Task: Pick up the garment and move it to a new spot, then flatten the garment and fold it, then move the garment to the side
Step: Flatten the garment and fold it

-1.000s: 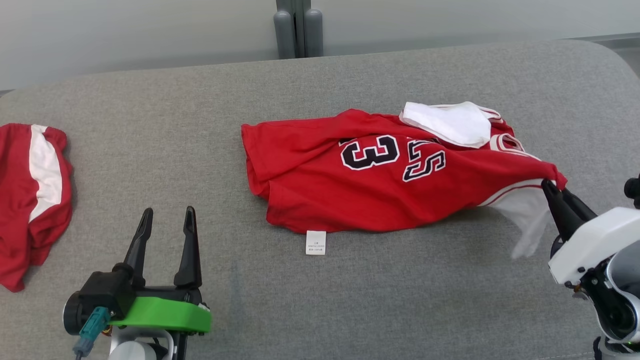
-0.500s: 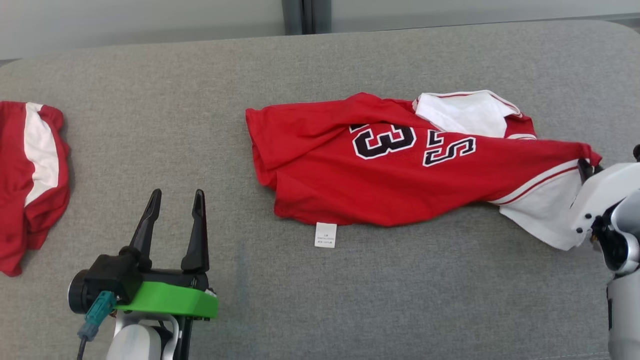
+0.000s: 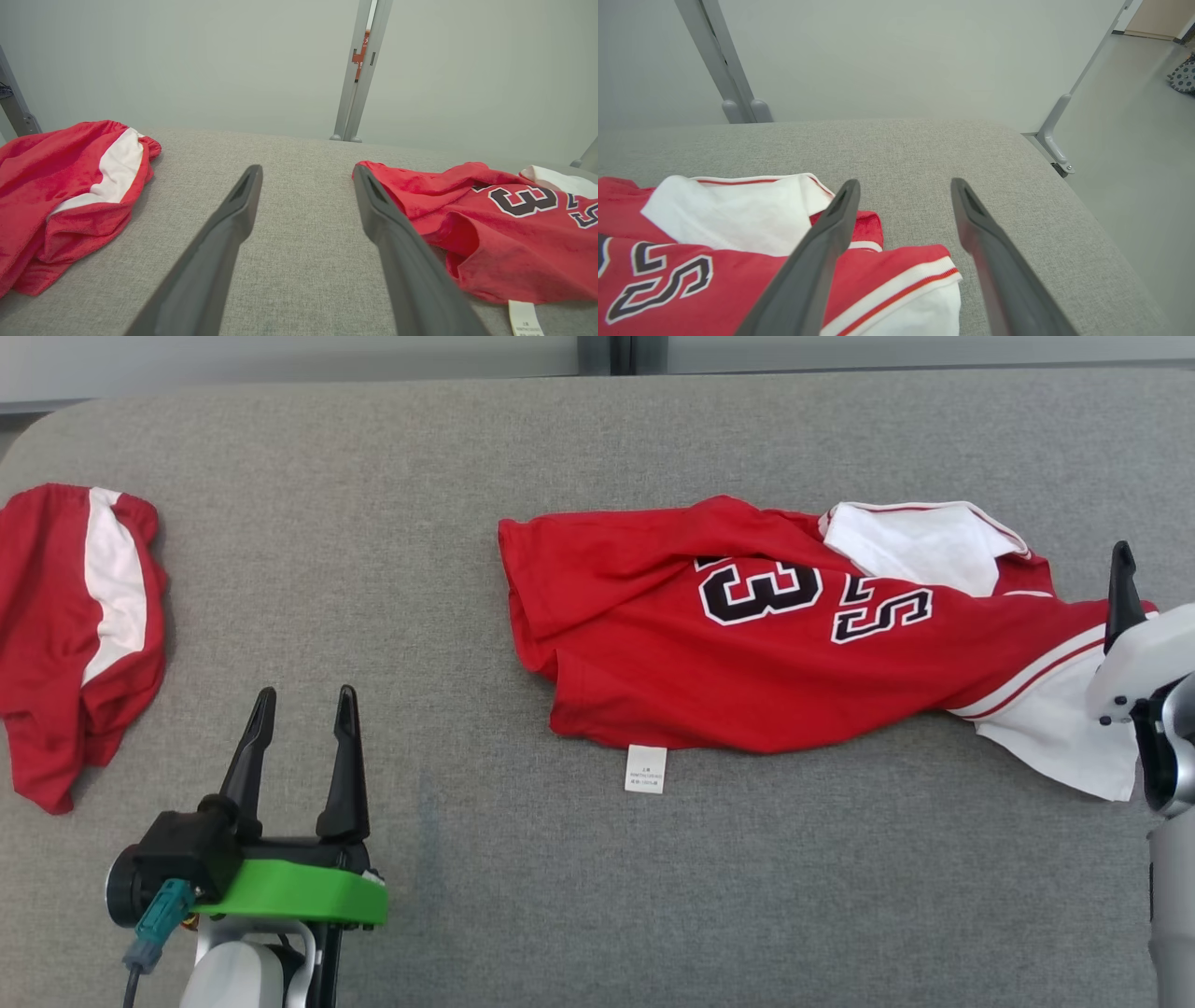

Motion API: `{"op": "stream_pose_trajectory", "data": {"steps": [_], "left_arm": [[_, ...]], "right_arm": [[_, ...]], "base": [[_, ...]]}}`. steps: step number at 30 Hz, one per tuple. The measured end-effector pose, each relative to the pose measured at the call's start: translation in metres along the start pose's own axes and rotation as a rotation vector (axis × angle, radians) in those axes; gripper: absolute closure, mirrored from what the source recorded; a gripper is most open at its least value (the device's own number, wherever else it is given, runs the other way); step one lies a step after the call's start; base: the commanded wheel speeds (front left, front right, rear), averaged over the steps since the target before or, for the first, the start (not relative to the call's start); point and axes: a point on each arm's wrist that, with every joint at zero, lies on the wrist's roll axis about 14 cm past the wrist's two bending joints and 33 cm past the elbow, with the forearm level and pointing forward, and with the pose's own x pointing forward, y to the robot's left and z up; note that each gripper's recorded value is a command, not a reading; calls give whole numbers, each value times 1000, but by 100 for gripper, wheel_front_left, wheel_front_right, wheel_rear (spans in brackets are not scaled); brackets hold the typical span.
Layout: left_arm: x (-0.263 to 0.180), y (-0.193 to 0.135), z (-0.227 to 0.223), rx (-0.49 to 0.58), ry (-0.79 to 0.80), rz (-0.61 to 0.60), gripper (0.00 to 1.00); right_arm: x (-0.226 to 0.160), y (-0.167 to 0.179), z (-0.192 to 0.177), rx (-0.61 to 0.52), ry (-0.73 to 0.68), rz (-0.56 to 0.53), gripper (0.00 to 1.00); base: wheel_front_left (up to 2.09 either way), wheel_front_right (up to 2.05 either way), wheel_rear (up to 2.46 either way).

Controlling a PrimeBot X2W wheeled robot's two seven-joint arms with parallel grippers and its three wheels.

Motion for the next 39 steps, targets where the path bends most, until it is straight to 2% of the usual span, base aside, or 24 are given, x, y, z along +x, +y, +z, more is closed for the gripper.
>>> {"op": "stream_pose_trajectory", "data": {"steps": [4, 9, 14, 22, 39], "left_arm": [[-7, 1, 4, -5, -8, 9, 0], [-12, -3, 9, -10, -23, 4, 0], [-18, -7, 13, -14, -32, -6, 0], [-29, -16, 17, -15, -41, -27, 0], [-39, -16, 17, -16, -40, -23, 0]], "right_arm": [[-25, 18, 28, -35, -177, 57, 0], [-64, 45, 43, -13, -322, 156, 0], [-97, 67, 31, 26, -340, 233, 0], [-125, 79, 10, 92, -292, 268, 0], [-133, 70, 17, 118, -311, 243, 0]], "base": [[0, 0, 0], [0, 0, 0], [0, 0, 0], [0, 0, 0], [0, 0, 0]]}}
